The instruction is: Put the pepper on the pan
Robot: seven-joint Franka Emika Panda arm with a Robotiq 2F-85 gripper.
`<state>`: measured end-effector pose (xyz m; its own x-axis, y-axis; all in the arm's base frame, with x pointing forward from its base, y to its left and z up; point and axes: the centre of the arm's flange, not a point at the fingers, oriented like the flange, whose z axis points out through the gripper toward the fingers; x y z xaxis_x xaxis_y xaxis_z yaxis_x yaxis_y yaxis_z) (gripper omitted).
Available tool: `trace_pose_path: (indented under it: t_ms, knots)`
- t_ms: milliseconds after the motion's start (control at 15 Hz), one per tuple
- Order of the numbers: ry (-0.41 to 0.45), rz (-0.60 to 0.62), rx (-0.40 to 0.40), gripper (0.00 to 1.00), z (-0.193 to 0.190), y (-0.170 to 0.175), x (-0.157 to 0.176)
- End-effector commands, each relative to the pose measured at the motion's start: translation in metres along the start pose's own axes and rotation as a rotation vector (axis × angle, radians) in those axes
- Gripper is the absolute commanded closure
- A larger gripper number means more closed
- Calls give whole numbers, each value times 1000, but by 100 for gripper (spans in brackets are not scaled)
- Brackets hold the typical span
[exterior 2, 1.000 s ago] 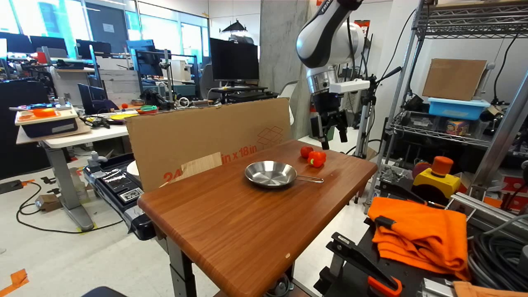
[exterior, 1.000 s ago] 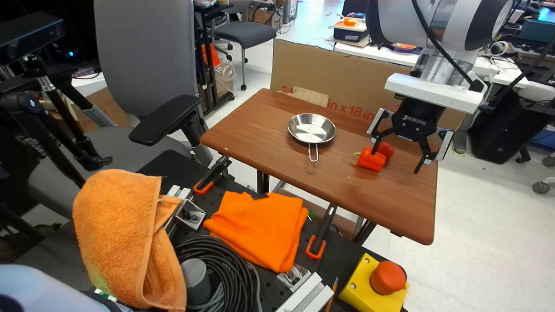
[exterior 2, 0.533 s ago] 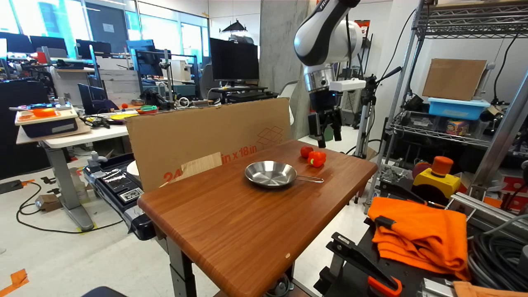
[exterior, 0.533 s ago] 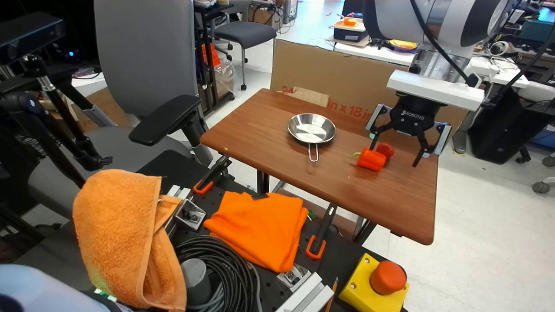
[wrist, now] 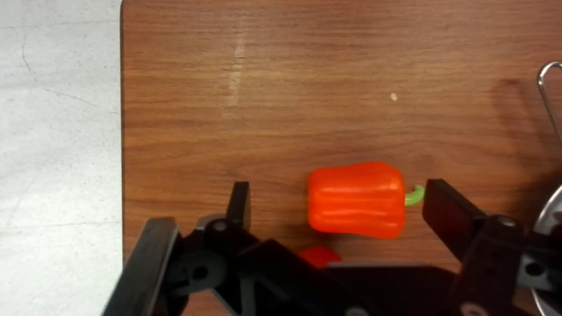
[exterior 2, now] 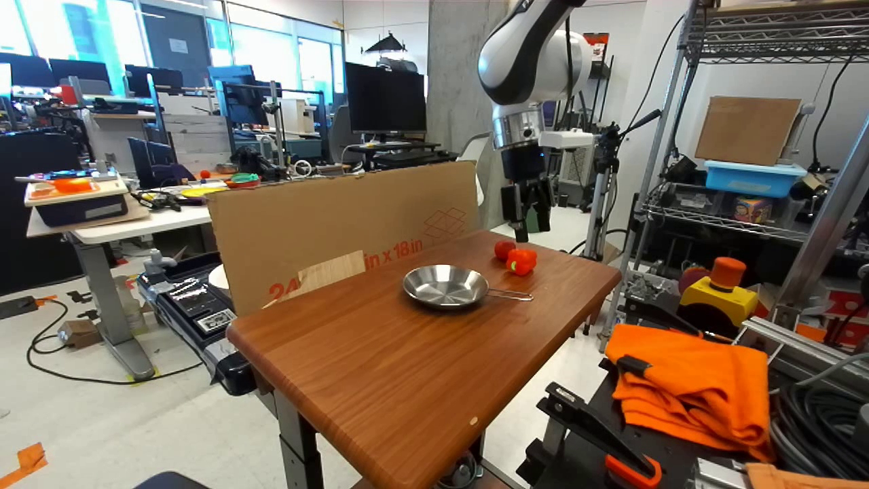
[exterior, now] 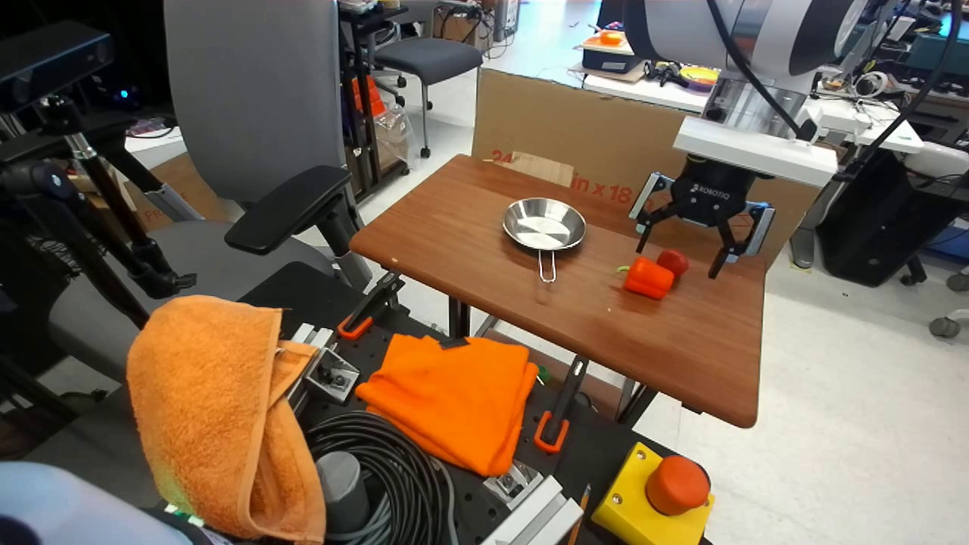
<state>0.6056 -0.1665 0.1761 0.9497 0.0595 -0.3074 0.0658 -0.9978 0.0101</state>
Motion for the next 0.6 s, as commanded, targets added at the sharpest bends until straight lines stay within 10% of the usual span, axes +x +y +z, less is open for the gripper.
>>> trace_pose_path:
  t_ms: [0,533]
  knots:
    - [-2,-4,43,0,-4,-9,-2]
    - [-46,26,93,0,-2,-18,-4]
